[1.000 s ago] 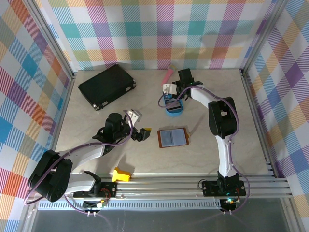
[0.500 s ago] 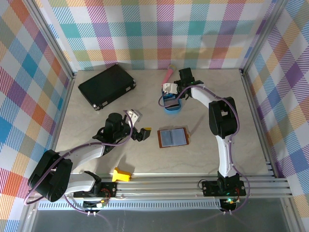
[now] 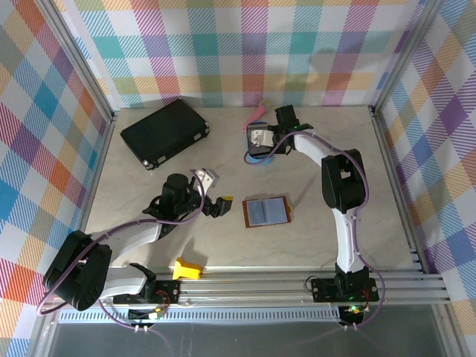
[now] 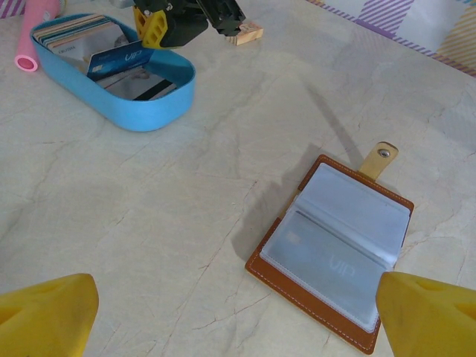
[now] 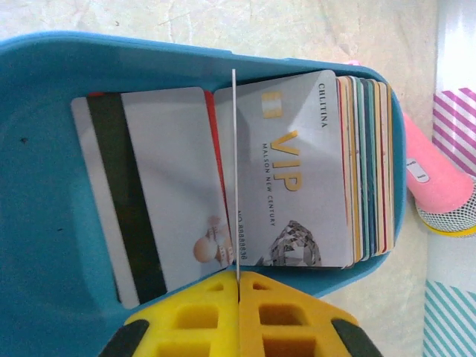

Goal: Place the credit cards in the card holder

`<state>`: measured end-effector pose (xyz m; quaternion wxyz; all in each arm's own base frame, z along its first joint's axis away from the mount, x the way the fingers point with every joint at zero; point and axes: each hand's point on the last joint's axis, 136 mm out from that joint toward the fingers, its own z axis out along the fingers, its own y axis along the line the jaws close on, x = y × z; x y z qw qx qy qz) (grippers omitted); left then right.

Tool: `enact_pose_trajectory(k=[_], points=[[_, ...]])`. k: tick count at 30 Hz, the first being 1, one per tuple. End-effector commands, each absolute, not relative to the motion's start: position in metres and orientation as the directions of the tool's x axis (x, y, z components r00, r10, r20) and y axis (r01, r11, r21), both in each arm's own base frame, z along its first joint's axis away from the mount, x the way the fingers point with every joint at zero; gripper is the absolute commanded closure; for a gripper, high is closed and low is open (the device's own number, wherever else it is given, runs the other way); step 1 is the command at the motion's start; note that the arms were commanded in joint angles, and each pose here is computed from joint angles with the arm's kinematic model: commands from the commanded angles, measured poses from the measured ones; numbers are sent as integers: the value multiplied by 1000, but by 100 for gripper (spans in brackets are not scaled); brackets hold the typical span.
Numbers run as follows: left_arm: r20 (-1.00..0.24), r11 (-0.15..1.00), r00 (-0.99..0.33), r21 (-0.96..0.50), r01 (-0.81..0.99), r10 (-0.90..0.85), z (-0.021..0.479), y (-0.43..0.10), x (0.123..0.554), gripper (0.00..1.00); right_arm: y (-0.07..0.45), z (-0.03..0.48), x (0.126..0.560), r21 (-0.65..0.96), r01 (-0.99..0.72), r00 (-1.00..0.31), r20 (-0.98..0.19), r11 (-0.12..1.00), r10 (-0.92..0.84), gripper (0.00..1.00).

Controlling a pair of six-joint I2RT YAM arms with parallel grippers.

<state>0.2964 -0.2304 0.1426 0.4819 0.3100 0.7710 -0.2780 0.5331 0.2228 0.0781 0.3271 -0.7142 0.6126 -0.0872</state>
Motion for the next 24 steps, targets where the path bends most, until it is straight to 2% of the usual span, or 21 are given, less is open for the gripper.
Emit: enact_pose_trajectory(k=[1,8,14,17,20,24], points=[[-929,640,-306,-108,760,206,148,-230,295,4,231,106,522,-569,-822,246,-329,-16,-912,100],[-932,640,-301,-108,761,200,152,-230,295,5,234,127,510,-557,-830,234,-390,26,-891,100],[-938,643,-291,-106,758,189,158,-229,295,4,232,150,493,-510,-852,176,-500,123,-848,100],[-941,655,-289,-108,748,175,163,-227,296,4,228,170,486,-467,-855,112,-590,225,-800,100],[-944,695,-304,-133,707,129,172,-222,302,5,219,192,479,-382,-845,-4,-695,375,-719,100],[-914,762,-404,-295,577,-49,191,-212,315,9,206,218,457,-172,-809,-202,-816,561,-542,100]])
